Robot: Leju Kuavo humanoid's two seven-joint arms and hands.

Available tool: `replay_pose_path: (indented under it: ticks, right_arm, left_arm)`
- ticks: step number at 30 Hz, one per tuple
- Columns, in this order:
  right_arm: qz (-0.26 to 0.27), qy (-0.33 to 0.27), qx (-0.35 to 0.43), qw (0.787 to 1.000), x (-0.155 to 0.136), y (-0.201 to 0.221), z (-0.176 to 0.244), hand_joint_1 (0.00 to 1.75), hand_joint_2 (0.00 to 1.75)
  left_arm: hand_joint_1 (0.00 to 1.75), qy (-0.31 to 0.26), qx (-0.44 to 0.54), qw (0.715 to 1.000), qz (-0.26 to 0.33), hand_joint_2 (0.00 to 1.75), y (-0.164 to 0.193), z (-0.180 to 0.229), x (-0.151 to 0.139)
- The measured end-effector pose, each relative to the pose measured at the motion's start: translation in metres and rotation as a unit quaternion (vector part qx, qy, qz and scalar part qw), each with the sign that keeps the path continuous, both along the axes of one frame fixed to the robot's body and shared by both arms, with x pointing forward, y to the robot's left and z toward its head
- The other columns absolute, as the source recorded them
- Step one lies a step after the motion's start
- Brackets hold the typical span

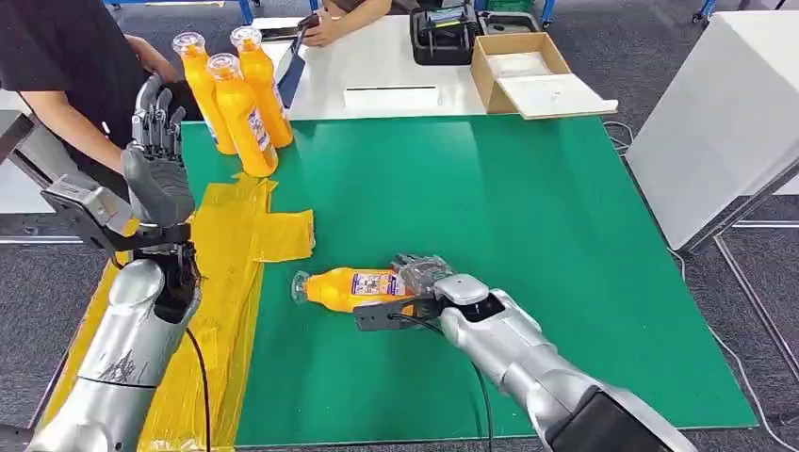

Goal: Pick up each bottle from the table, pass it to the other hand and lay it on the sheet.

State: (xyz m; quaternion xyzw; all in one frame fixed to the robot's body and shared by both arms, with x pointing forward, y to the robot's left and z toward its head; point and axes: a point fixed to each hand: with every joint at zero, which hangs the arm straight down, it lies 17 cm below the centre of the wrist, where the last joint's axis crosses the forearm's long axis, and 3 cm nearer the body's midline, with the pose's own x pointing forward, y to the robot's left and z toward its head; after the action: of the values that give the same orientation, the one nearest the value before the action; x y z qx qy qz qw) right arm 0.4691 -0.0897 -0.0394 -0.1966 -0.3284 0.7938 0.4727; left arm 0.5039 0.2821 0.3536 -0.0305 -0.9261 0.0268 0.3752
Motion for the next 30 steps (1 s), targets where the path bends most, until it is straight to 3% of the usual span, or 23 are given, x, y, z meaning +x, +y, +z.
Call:
replay_pose_path:
  ticks: [19, 28, 29, 30]
  right_arm:
    - [-0.002, 0.007, -0.012, 1.0, 0.005, -0.023, -0.004, 1.75, 1.75]
    - [-0.067, -0.043, 0.067, 0.995, 0.033, -0.036, 0.016, 1.75, 1.75]
    - [-0.081, -0.053, 0.089, 0.991, 0.04, -0.039, 0.024, 1.75, 1.75]
    - [-0.093, -0.063, 0.114, 0.987, 0.047, -0.04, 0.034, 1.75, 1.75]
  left_arm:
    - [0.0, 0.005, -0.021, 1.0, -0.004, 0.0, 0.003, 0.004, 0.015]
    - [0.0, 0.08, -0.009, 0.995, -0.056, 0.0, -0.005, -0.039, 0.024]
    - [0.0, 0.09, -0.007, 0.994, -0.062, 1.75, -0.005, -0.048, 0.023]
    - [0.0, 0.098, -0.005, 0.993, -0.068, 1.75, -0.006, -0.056, 0.021]
